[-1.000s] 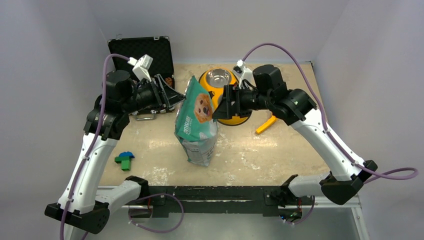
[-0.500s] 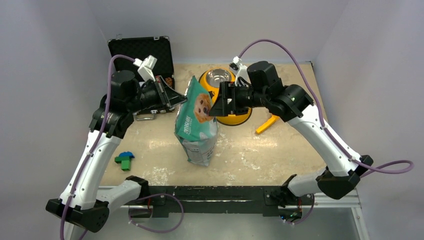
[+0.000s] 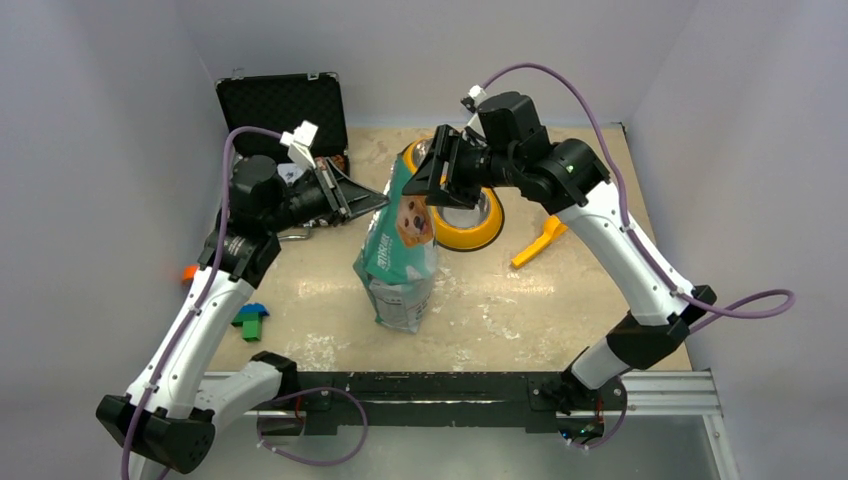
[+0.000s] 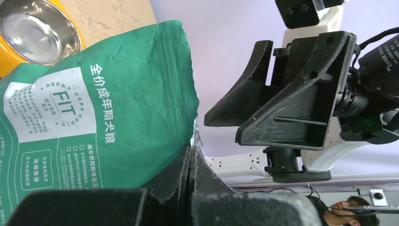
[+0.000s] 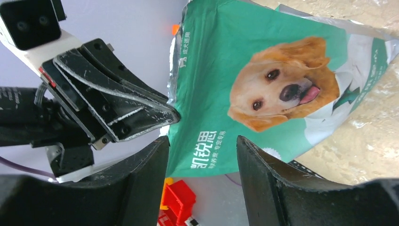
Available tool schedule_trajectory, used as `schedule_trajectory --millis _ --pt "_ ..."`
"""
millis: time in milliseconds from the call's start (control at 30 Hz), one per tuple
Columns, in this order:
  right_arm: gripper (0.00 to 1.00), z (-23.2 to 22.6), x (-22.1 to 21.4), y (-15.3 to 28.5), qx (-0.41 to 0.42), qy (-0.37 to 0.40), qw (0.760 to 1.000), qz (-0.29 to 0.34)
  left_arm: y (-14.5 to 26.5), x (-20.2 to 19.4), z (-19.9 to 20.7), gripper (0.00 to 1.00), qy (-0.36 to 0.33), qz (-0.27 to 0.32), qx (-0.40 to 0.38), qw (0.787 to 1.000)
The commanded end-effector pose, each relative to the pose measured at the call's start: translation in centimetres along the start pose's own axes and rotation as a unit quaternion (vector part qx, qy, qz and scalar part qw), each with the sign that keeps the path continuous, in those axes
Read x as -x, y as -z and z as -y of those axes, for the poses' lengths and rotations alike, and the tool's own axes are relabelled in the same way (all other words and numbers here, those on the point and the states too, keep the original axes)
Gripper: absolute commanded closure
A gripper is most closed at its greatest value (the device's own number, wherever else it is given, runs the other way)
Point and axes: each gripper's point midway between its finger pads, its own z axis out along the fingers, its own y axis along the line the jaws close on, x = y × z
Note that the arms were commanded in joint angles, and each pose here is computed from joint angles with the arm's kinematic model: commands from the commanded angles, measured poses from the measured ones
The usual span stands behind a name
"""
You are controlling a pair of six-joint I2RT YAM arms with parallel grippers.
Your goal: Serve the pet food
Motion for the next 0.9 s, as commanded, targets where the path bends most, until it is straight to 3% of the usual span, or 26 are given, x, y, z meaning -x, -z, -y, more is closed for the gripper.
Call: schedule_trajectory --millis 0,367,633,733,867 --pt "0.42 -2.3 0.8 -0.3 0.037 -0.026 0.999 0.006 0.4 0.6 1.7 1.00 0.008 0.027 -0.032 0.999" --pt "0.40 -2.2 0.6 -1.9 0.036 -0.034 0.999 0.002 0.2 0.0 2.6 1.00 0.016 0.019 -0.050 0.998" --pt "0.51 -1.4 0.6 -3.6 0.023 -0.040 0.999 -0.004 0.0 -0.5 3.0 1.00 0.014 0.011 -0.054 0.998" --pt "0.63 -0.6 0.2 -4.3 0.009 -0.040 0.999 -0.012 -0.1 -0.5 3.1 1.00 0.011 0.010 -0.054 0.998" --pt "0.92 -0.1 -0.2 -4.2 0.005 -0.035 0.999 -0.017 0.0 -0.4 2.9 1.00 0.004 0.013 -0.045 0.999"
